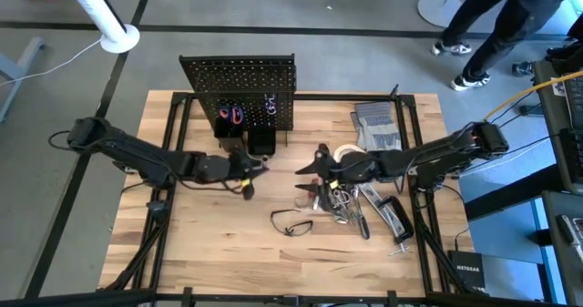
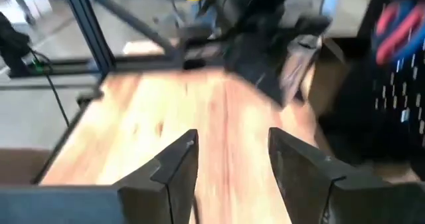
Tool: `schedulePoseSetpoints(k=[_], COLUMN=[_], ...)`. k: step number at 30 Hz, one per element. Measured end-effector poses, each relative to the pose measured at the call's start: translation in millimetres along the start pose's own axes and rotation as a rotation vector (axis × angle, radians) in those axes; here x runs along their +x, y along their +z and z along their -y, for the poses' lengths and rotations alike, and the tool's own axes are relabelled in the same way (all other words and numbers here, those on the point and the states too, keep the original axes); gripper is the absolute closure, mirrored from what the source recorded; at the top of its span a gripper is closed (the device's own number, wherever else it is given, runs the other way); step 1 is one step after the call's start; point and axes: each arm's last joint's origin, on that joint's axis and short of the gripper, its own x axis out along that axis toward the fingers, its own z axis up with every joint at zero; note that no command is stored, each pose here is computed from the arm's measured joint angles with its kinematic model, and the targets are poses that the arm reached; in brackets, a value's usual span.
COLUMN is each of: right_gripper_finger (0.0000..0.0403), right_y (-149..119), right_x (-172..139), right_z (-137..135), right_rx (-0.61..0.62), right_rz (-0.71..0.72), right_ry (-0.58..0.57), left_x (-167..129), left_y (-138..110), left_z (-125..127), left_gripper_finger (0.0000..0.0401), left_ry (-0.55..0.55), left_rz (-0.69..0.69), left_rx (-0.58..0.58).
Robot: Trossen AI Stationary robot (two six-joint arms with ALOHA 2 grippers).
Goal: Hang tools onto peg board
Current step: Put the socket wrench into the right pegboard organizer bin
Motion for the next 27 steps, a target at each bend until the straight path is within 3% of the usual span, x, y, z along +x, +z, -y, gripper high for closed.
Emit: schedulePoseSetpoints(k=[4,9,14,18,27], right_gripper_finger=[0.0221,0.0221,0.0221,0.0221,0.0221], right_y=[-14,-34,-53,-70,-80], right_x=[5,12,9,3,-3], right_z=[-9,-24,-35,-44,-51], right_rx=[-0.004,-0.022,-0.011,0.038,0.029], right_rz=[-0.09,-0.152,-0.155,-0.139,-0.074], right_ry=[-0.034,-0.084,-0.153,-0.198,-0.251], left_x=[8,15,26,40,73], left_y=[-6,-4,18,31,26], left_z=[-19,-21,-17,-28,-50], left_gripper_finger=[0.0338,0.0338,0.0338,0.0337,0.0335], left_ry=[0.113,0.148,0.218,0.306,0.365], left_rz=[-0.079,-0.158,-0.289,-0.371,-0.449], left_rx=[-0.064,-0.063,0.003,0.011,0.029])
